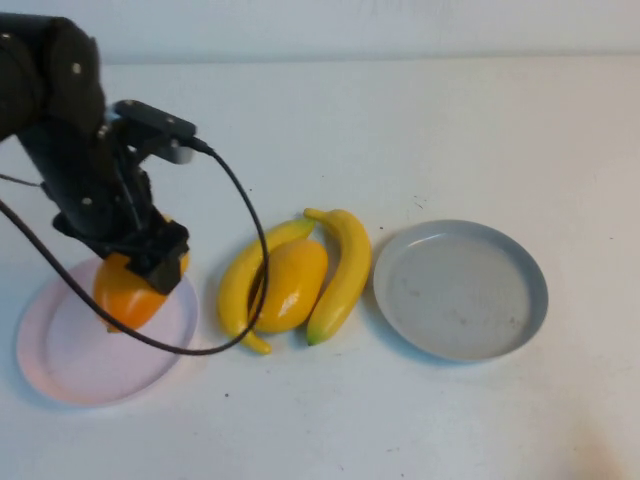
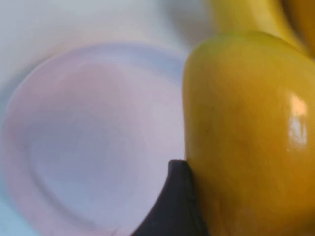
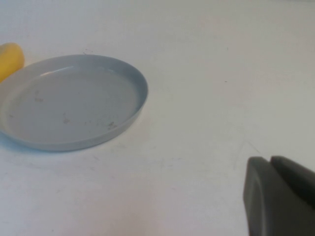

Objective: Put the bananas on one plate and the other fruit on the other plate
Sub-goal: Put one type of fruit in the left plate

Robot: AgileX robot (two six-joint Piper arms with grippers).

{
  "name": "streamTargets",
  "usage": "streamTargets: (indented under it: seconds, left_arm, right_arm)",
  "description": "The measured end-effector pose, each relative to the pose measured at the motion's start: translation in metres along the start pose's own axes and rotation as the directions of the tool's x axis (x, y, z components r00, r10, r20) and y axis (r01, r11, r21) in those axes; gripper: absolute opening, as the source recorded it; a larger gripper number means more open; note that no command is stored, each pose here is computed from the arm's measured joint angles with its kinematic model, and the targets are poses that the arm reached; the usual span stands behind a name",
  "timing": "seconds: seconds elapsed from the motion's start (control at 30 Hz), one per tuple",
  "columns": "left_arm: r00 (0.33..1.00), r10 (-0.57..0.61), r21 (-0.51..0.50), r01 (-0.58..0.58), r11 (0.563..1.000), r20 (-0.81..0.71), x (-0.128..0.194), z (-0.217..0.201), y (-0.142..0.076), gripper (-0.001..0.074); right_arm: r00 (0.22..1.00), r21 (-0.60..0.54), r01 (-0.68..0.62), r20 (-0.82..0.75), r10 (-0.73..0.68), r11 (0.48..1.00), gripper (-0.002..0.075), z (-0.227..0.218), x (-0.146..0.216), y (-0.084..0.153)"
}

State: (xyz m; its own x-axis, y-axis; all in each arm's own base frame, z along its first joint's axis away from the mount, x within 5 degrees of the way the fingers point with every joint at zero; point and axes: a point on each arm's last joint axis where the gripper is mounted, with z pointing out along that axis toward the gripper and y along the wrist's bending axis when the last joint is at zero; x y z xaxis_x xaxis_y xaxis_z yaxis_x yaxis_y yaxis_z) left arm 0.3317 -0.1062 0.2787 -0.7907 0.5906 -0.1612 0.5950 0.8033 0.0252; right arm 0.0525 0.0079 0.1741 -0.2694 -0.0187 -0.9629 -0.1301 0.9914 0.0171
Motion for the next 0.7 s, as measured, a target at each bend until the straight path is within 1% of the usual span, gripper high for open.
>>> streamTargets:
  seconds: [0.07, 0.13, 0.2, 0.43, 0.5, 0.6, 0.7]
  left_arm:
    - [0.997, -0.075, -0.002, 0.075, 0.997, 0.002, 0.008, -0.001, 0.022, 0.0540]
    - [0.992, -0.123, -0.009, 0.123, 0.992, 0.004, 0.014, -0.001, 0.036, 0.0540]
    - [0.990, -0.143, -0.012, 0.143, 0.990, 0.004, 0.017, -0.001, 0.043, 0.0540]
    - [0.982, -0.172, -0.003, 0.172, 0.985, -0.077, 0.014, 0.027, 0.050, 0.0540]
    - [0.978, -0.179, -0.023, 0.177, 0.984, -0.103, 0.014, 0.034, 0.053, 0.0540]
    - [0.975, -0.187, -0.038, 0.184, 0.982, -0.118, 0.014, 0.038, 0.055, 0.0540]
    - [0.973, -0.193, -0.031, 0.190, 0.981, -0.130, 0.014, 0.044, 0.056, 0.0540]
  right_arm:
    - [1.000, 0.000, 0.000, 0.000, 0.000, 1.000, -0.0017, 0.000, 0.000, 0.000]
    - [1.000, 0.000, 0.000, 0.000, 0.000, 1.000, -0.0017, 0.000, 0.000, 0.000]
    - [1.000, 0.000, 0.000, 0.000, 0.000, 1.000, -0.0017, 0.000, 0.000, 0.000]
    - [1.000, 0.000, 0.000, 0.000, 0.000, 1.000, -0.0017, 0.000, 0.000, 0.000]
    - [1.000, 0.000, 0.000, 0.000, 0.000, 1.000, -0.0017, 0.000, 0.000, 0.000]
    - [1.000, 0.000, 0.000, 0.000, 0.000, 1.000, -0.0017, 0.000, 0.000, 0.000]
    - [1.000, 0.000, 0.000, 0.000, 0.000, 1.000, -0.0017, 0.000, 0.000, 0.000]
